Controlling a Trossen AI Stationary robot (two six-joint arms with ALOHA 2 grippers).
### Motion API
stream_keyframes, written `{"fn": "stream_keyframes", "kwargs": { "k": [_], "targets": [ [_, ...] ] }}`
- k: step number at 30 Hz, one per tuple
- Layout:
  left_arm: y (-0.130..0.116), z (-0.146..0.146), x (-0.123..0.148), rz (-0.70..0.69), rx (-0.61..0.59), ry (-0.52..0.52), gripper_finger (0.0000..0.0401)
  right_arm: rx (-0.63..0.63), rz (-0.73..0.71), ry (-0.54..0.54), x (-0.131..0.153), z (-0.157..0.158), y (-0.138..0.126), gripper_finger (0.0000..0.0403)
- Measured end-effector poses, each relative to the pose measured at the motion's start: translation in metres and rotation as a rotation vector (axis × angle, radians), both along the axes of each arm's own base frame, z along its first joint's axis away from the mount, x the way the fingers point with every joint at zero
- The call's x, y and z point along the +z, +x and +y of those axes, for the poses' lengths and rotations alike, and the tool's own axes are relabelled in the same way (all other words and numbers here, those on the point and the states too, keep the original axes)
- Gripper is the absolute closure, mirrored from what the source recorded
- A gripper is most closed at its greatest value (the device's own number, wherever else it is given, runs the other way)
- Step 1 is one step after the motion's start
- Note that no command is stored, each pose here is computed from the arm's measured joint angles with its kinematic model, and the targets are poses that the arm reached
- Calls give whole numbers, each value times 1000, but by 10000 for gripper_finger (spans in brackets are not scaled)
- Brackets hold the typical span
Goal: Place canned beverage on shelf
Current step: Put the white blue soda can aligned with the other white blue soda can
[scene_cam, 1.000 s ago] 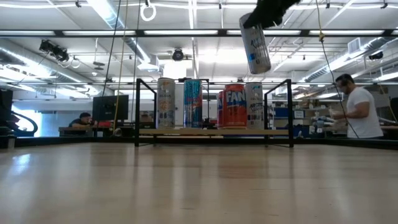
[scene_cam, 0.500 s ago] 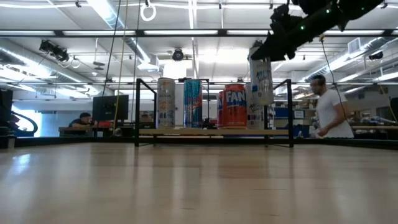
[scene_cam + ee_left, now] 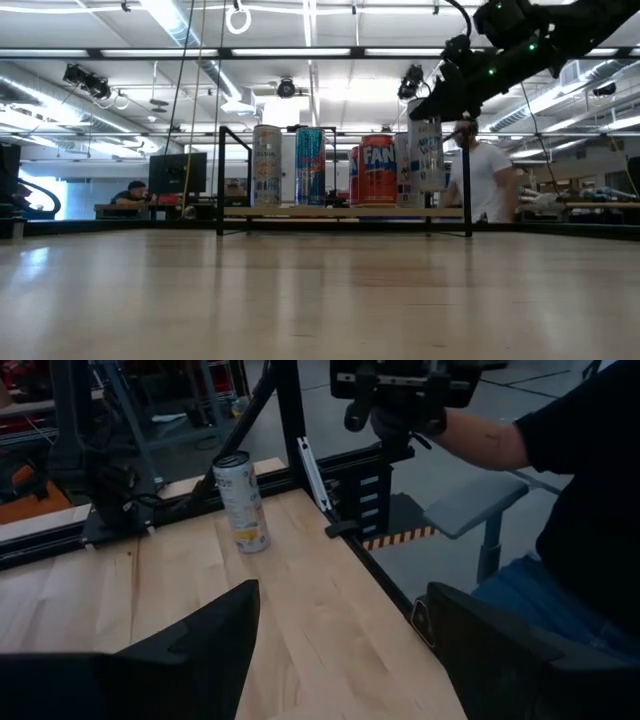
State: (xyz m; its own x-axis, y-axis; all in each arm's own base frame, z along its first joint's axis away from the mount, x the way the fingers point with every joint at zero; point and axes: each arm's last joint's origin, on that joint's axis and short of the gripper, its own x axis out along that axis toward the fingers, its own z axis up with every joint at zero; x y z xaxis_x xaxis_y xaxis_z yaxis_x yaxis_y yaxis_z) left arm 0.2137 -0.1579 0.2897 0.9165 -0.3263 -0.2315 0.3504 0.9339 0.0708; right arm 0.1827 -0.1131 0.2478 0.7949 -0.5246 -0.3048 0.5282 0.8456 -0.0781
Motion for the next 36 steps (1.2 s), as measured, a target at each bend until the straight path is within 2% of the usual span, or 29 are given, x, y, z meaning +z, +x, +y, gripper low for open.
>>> {"fn": "stream_keyframes", "kwargs": {
  "k": [9,25,36],
  "targets": [
    [2,3,0,-14,9,31,115,-46,39,16,-19,-10,-4,132],
    [15,24,-2,5,96,66,115,-11,9,5,-25,-19,6,131],
    [16,27,-3,11,104,80,115,-19,8,31,-27,-20,7,100]
  ]
}}
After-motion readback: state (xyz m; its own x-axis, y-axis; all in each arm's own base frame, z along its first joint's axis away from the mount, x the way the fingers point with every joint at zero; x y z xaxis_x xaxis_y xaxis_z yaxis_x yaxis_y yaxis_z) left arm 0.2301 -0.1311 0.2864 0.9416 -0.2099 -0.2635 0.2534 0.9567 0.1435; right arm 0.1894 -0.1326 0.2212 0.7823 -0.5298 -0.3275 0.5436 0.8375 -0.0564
